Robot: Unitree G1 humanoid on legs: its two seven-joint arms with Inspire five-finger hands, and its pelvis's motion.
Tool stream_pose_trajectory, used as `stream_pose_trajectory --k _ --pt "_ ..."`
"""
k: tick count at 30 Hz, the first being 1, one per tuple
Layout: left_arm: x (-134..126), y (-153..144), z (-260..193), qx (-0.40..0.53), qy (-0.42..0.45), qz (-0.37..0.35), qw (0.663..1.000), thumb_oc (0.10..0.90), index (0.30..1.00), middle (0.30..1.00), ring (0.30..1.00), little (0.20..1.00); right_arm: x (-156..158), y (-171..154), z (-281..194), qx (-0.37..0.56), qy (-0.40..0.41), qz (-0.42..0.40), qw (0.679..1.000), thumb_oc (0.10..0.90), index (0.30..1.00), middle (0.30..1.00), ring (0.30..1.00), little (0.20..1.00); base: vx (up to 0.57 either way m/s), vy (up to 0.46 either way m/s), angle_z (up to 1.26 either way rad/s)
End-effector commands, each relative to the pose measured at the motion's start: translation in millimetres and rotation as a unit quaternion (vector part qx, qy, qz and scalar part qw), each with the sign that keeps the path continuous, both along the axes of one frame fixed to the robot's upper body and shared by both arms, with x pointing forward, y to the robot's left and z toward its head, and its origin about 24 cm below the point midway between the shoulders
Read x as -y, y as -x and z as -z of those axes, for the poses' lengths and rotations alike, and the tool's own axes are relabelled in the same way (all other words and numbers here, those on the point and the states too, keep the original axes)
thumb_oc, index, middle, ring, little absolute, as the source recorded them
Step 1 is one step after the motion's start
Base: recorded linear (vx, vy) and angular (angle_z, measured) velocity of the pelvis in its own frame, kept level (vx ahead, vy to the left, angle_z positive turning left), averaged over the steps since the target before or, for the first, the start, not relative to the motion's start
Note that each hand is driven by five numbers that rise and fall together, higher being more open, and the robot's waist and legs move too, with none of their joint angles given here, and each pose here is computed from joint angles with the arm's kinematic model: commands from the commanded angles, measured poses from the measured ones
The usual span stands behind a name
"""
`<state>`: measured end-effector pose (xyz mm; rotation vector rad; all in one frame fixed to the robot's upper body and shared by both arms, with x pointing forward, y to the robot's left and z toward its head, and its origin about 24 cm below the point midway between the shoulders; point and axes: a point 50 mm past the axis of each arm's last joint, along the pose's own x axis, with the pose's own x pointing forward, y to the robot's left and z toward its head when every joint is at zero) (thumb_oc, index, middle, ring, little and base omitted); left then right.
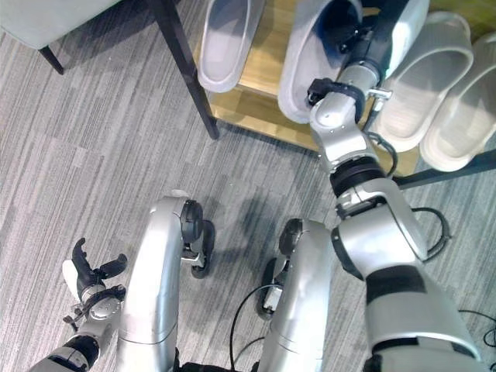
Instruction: Arrange the slippers neatly on the shoe rack.
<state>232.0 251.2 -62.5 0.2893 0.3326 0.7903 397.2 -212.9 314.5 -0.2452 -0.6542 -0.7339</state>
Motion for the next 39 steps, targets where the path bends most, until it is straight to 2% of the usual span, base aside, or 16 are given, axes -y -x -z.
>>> stream_pose_trajectory --k 1,7,13,15,16,18,22,30,37,39 --pt "-31 18 -5 0.011 -0.044 -0.032 0.998 0.8 0.9 0.9 0.9 0.9 -28 24 -69 0.153 -0.01 -0.077 0.985 0.8 0.9 0.9 0.9 0.9 0.0 0.0 0.0" --pt "-34 17 -6 0.008 -0.042 -0.034 0.999 0.8 0.9 0.9 0.9 0.9 -29 18 -59 0.132 -0.023 -0.096 0.986 0.8 0.9 0.9 0.9 0.9 0.0 0.0 0.0" --pt "-35 20 -1 -0.015 -0.037 -0.019 0.999 0.8 0.9 0.9 0.9 0.9 -33 22 -56 0.154 -0.065 -0.16 0.973 0.8 0.9 0.9 0.9 0.9 0.0 0.0 0.0" --pt "-36 21 0 -0.019 -0.037 -0.015 0.999 0.8 0.9 0.9 0.9 0.9 -33 23 -58 0.157 -0.055 -0.155 0.974 0.8 0.9 0.9 0.9 0.9 -0.01 -0.006 -0.04" --pt "-35 24 3 -0.034 -0.04 -0.005 0.999 0.8 0.9 0.9 0.9 0.9 -34 25 -61 0.15 -0.008 -0.131 0.98 0.8 0.9 0.9 0.9 0.9 0.0 0.0 0.0" --pt "-34 23 3 -0.037 -0.045 0.003 0.998 0.8 0.9 0.9 0.9 0.9 -33 25 -63 0.14 0.031 -0.095 0.985 0.8 0.9 0.9 0.9 0.9 0.0 0.0 0.0" --pt "-35 24 4 -0.053 -0.059 0.007 0.997 0.8 0.9 0.9 0.9 0.9 -32 20 -63 0.114 0.062 -0.052 0.99 0.8 0.9 0.9 0.9 0.9 0.0 0.0 0.0" --pt "-37 30 11 -0.096 -0.078 0.036 0.992 0.8 0.9 0.9 0.9 0.9 -46 21 -66 0.115 0.098 -0.05 0.987 0.8 0.9 0.9 0.9 0.9 0.0 0.0 0.0" --pt "-50 38 13 -0.128 -0.093 0.03 0.987 0.8 0.9 0.9 0.9 0.9 -55 17 -72 0.095 0.128 -0.044 0.986 0.8 0.9 0.9 0.9 0.9 0.0 0.0 0.0" --pt "-53 42 16 -0.147 -0.092 0.027 0.984 0.8 0.9 0.9 0.9 0.9 -60 13 -73 0.074 0.161 -0.028 0.984 0.8 0.9 0.9 0.9 0.9 0.0 -0.001 -0.04"
